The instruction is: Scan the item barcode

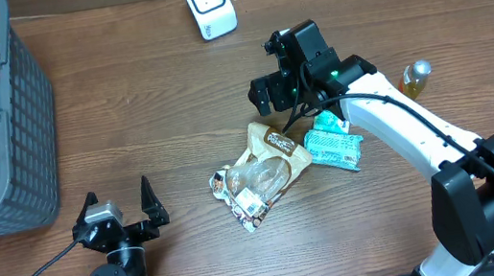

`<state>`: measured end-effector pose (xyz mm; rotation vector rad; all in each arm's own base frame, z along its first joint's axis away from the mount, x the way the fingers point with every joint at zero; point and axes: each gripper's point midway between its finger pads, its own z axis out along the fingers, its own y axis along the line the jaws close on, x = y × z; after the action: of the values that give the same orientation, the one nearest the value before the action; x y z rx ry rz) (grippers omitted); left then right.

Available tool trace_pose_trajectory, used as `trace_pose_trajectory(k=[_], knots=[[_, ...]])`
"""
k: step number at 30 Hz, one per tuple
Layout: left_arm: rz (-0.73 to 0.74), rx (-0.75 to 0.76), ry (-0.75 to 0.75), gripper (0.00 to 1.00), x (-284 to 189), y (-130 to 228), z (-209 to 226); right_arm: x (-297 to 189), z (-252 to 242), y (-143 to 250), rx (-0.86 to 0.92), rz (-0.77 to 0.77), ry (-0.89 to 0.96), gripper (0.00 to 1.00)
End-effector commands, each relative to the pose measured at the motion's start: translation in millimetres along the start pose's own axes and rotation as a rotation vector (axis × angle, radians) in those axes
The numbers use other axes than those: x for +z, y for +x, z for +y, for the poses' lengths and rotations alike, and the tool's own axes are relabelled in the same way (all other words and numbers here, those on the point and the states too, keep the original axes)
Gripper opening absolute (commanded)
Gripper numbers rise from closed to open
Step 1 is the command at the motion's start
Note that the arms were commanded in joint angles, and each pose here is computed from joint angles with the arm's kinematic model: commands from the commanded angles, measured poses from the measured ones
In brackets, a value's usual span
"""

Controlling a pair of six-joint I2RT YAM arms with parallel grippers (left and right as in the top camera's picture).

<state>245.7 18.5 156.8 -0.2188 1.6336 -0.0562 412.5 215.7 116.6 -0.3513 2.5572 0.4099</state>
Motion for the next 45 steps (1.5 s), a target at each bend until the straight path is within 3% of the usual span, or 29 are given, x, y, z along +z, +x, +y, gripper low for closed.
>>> trace_pose_trajectory(k=[1,15,21,24,28,36,45], knots=[[-0.009,0.026,-0.010,1.00,-0.3,-0.9,1.5,-0.3,-1.3,0.0,0.006,-0.004,0.009,1.00],[-0.009,0.026,-0.010,0.99,-0.3,-1.0,1.5,-18.7,1.7,-9.9,0.002,-0.046,0.004,1.00],[-0.009,0.026,-0.010,1.00,-0.3,-0.9,1.5,-89.0,14.5,-35.9,-0.026,-0.195,-0.014,1.00],[-0.009,0.026,-0.010,1.00,-0.3,-0.9,1.5,-161.6,21.1,-59.1,-0.039,-0.382,-0.012,1.00],[-0.009,0.026,-0.010,1.00,-0.3,-0.9,1.5,-223.0,11.5,-63.9,-0.024,-0.520,0.061,1.00],[-0.009,0.026,-0.010,1.00,-0.3,-1.0,1.5,-316.2,-20.9,-24.8,0.045,-0.641,0.141,1.00],[-0.009,0.026,-0.010,1.00,-0.3,-0.9,1.5,-321.8,-59.0,63.5,0.118,-0.711,0.231,1.00]])
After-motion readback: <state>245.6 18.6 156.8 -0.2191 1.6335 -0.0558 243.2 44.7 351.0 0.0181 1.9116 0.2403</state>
